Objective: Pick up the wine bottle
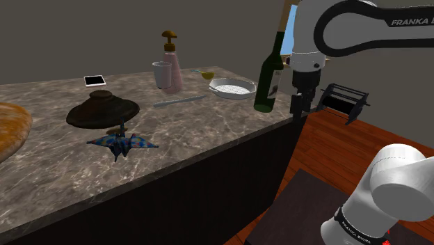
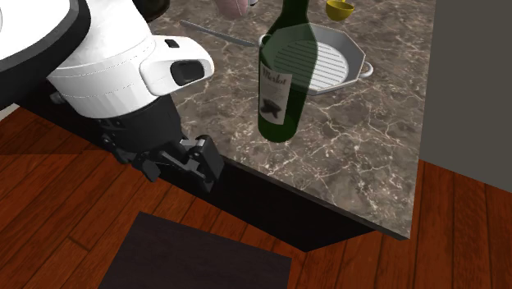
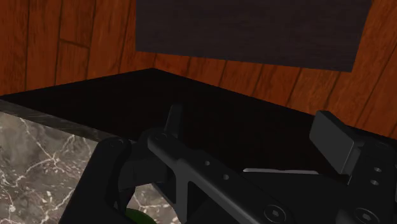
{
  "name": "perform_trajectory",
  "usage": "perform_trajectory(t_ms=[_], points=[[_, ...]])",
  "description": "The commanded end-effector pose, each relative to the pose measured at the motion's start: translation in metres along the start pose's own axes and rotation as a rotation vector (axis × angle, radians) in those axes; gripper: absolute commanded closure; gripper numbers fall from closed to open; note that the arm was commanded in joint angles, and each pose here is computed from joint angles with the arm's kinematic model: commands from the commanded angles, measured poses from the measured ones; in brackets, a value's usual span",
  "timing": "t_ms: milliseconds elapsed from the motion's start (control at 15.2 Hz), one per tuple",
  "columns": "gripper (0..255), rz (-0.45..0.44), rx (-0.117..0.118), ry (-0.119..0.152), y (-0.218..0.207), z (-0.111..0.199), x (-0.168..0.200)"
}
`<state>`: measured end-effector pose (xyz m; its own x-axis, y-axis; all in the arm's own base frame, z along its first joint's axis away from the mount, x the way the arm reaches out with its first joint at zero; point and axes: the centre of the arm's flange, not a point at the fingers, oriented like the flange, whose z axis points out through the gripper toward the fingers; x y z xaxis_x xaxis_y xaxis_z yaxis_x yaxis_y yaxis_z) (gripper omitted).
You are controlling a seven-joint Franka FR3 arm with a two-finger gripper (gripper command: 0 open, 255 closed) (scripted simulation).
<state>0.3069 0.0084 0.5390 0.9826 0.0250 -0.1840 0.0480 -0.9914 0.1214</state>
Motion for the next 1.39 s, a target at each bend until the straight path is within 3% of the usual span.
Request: perform_trajectory(t_ms=[0,1320], points=[[0,0.0,0.0,0.0,0.0,0.0,0.0],[0,0.071,0.103,0.214,0.13,-0.199,0.088]])
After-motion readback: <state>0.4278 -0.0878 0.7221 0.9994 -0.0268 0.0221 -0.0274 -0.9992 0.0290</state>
